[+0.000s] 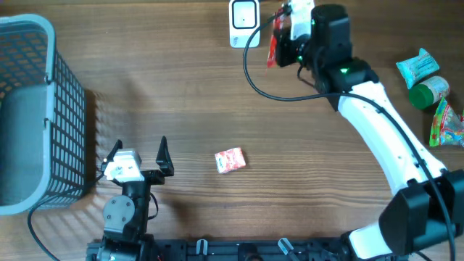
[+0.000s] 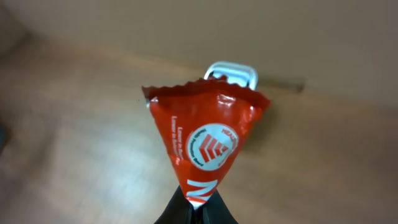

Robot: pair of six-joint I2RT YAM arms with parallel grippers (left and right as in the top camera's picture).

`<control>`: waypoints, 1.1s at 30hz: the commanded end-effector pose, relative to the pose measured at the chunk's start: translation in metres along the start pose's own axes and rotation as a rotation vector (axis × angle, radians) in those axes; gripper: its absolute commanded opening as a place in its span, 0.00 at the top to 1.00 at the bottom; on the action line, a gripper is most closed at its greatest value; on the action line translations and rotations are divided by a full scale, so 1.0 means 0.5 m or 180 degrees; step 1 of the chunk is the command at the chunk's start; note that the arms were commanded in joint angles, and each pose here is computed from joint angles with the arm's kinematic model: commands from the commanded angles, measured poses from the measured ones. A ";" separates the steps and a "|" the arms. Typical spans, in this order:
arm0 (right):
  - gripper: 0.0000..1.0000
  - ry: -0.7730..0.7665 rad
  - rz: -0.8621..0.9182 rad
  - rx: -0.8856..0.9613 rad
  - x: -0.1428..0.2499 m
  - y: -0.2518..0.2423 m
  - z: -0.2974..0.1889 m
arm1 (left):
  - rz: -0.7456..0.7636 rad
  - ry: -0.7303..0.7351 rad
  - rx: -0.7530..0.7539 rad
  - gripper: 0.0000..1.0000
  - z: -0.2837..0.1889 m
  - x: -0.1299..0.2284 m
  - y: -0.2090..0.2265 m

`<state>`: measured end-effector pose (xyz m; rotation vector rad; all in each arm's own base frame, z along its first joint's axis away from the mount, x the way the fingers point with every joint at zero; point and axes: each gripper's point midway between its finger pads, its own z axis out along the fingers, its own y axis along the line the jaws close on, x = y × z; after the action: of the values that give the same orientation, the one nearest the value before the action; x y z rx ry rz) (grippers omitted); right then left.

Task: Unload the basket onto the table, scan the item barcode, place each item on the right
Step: 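Hold the Nescafe stick up to the scanner with the right gripper, then carry the Nescafe stick right and drop it at the right edge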

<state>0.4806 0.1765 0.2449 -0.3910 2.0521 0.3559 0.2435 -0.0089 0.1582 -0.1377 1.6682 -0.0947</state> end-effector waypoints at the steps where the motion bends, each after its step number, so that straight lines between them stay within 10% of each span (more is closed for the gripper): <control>1: 0.95 0.0031 -0.0399 0.0433 0.023 -0.055 0.051 | -0.0044 -0.0005 -0.0050 0.00 0.000 0.001 0.007; 16: 0.95 -0.0499 -0.0535 0.0367 -0.073 -0.025 0.405 | -0.0044 -0.0003 -0.0050 0.00 0.000 0.001 0.007; 33: 0.95 -0.0195 -0.0338 0.0498 -0.007 -0.043 0.428 | -0.0045 -0.0005 -0.0050 0.00 0.000 0.001 0.007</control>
<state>0.6522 0.2512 0.1416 -0.4322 1.9751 0.1795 0.2435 -0.0089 0.1583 -0.1377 1.6678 -0.0947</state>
